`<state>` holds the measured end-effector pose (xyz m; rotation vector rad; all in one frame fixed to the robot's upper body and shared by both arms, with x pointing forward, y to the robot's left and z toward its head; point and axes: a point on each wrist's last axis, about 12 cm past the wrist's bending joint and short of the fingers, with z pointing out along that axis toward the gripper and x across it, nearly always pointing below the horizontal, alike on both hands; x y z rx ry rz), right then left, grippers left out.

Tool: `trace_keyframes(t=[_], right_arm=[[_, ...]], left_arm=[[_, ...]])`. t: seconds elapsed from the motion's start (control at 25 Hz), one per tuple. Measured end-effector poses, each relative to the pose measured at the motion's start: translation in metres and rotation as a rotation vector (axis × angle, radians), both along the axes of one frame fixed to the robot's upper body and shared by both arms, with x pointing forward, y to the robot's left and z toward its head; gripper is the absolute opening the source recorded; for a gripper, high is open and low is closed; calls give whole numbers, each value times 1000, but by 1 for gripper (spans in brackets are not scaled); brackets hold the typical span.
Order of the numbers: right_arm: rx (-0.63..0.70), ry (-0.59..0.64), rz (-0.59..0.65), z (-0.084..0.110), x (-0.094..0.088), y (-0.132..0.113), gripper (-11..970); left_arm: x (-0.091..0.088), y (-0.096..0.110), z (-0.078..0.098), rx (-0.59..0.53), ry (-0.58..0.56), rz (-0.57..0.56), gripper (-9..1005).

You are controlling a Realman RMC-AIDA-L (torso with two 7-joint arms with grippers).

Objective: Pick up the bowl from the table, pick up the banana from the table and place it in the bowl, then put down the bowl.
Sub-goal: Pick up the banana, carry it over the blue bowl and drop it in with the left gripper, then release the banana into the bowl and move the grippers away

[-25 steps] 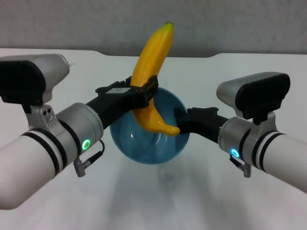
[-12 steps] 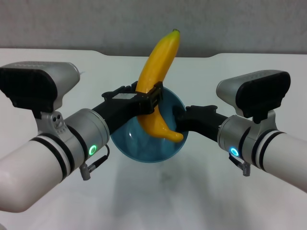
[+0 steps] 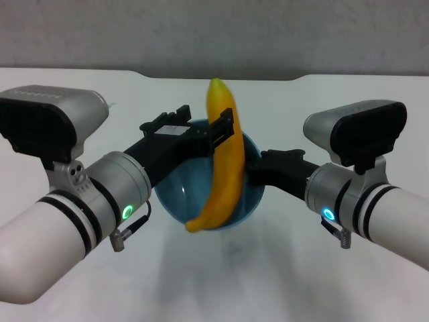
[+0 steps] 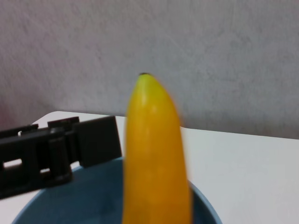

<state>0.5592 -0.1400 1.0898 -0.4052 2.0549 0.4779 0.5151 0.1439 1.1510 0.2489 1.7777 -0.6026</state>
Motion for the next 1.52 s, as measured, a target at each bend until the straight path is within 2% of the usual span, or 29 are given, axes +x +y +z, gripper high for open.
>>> trace_keyframes(t=[0.2, 0.36, 0.52, 0.68, 0.84, 0.96, 1.12, 1.52], right_arm=[[-3, 4, -2, -1, 0, -1, 107], [-23, 36, -18, -4, 0, -6, 108], [-82, 105, -30, -3, 5, -9, 110], [-119, 136, -25, 10, 17, -8, 112], [-73, 150, -56, 32, 38, -20, 114], [-48, 163, -68, 34, 42, -28, 115], [-25, 217, -72, 29, 46, -36, 117], [-91, 352, -64, 8, 59, -35, 122]], left_arm=[[-2, 3, 0, 18, -16, 8, 771], [-4, 13, 4, 85, -65, 35, 852], [-2, 38, 2, 125, -70, 119, 871], [3, 76, -2, 158, -29, 246, 869], [7, 106, -12, 200, 53, 341, 868], [6, 117, -18, 209, 83, 376, 868], [5, 126, -22, 212, 99, 404, 869], [5, 137, -32, 223, 134, 435, 869]])
